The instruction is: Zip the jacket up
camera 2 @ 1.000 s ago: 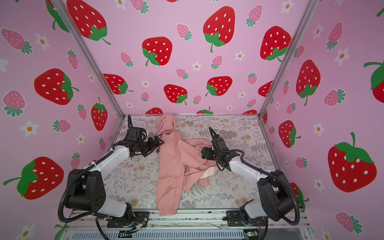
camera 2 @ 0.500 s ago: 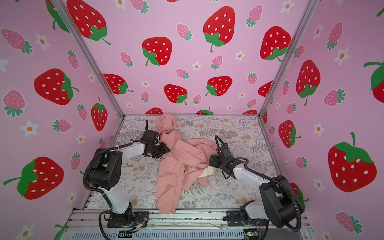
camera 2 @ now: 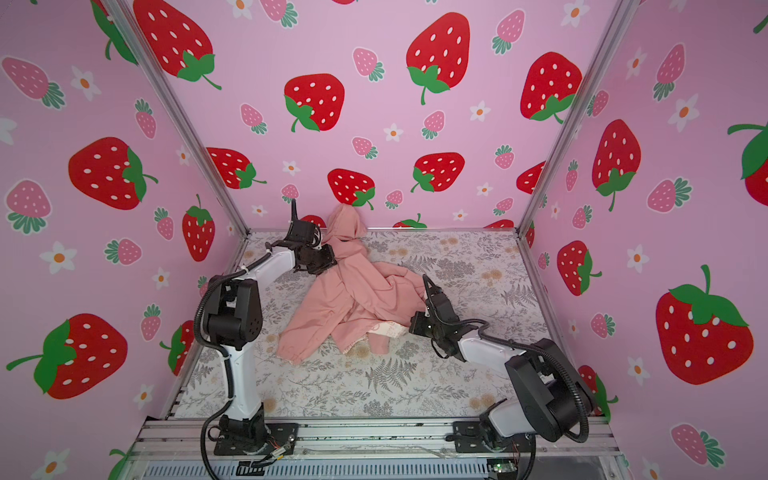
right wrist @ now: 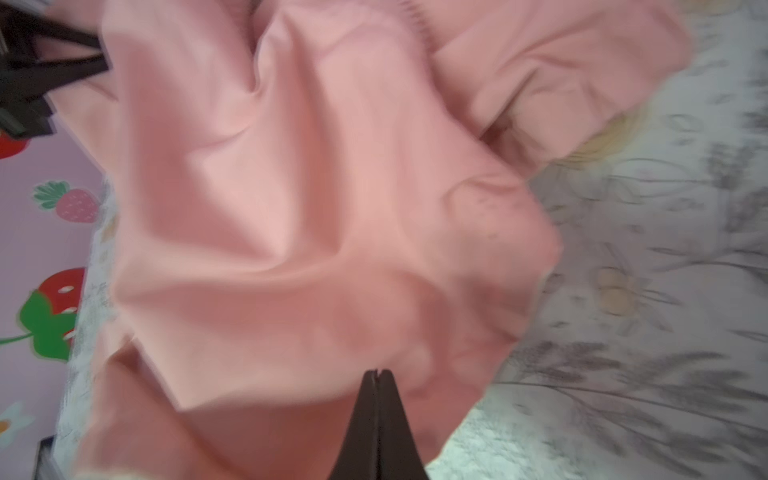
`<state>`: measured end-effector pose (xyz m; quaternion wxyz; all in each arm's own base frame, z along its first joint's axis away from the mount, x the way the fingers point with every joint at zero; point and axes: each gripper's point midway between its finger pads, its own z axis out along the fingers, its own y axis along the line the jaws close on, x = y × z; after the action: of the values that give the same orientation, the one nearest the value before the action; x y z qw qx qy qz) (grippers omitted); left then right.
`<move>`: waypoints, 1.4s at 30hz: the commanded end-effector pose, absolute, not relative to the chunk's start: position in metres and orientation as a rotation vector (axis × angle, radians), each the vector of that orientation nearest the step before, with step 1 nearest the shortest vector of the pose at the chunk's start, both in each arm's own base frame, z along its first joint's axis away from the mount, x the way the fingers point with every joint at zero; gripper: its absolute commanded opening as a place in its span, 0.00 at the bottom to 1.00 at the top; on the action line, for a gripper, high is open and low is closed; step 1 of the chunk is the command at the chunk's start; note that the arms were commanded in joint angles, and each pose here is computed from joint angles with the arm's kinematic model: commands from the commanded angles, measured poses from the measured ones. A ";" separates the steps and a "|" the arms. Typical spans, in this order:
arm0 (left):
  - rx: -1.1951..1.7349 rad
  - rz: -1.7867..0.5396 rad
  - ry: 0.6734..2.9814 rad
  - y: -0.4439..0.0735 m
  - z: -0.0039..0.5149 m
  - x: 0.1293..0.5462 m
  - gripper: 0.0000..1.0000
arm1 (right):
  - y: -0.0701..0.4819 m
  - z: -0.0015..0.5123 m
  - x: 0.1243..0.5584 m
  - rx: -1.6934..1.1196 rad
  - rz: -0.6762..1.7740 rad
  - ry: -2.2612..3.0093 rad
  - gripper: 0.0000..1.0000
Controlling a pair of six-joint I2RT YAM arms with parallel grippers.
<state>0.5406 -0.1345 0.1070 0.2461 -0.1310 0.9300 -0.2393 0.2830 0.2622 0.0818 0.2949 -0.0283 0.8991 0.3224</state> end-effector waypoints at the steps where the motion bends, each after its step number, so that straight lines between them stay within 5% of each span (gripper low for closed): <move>1: -0.406 -0.559 2.540 -0.105 0.123 0.548 0.00 | 0.316 0.129 0.279 -0.226 1.005 2.255 0.00; 7: -0.572 -0.522 2.448 -0.050 0.160 0.536 0.54 | 0.360 0.159 0.247 -0.458 1.070 2.152 0.00; 10: -0.598 -0.520 2.402 -0.036 0.179 0.514 0.64 | 0.354 0.159 0.241 -0.481 1.052 2.140 0.00; 16: -0.521 -0.576 2.380 -0.060 0.197 0.459 0.69 | 0.305 0.165 0.259 -0.326 0.881 2.138 0.72; 19: -0.384 -0.613 2.442 -0.105 0.191 0.433 0.72 | 0.262 0.161 0.282 -0.160 0.733 2.175 0.84; 28: 0.250 -0.538 2.573 -0.251 0.155 0.365 0.73 | 0.200 0.110 0.349 0.086 0.603 2.312 0.84; 34: 0.708 -0.269 2.482 -0.289 0.142 0.334 0.75 | 0.217 0.077 0.374 0.093 0.702 2.381 0.83; 42: 0.961 -0.142 2.421 -0.298 0.126 0.324 0.76 | 0.236 0.053 0.386 0.117 0.830 2.406 0.76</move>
<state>0.3211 -0.2964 0.1182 0.2489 0.3008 0.9167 -0.0850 0.3749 0.2249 0.0419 0.2861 0.0386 0.9166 0.2764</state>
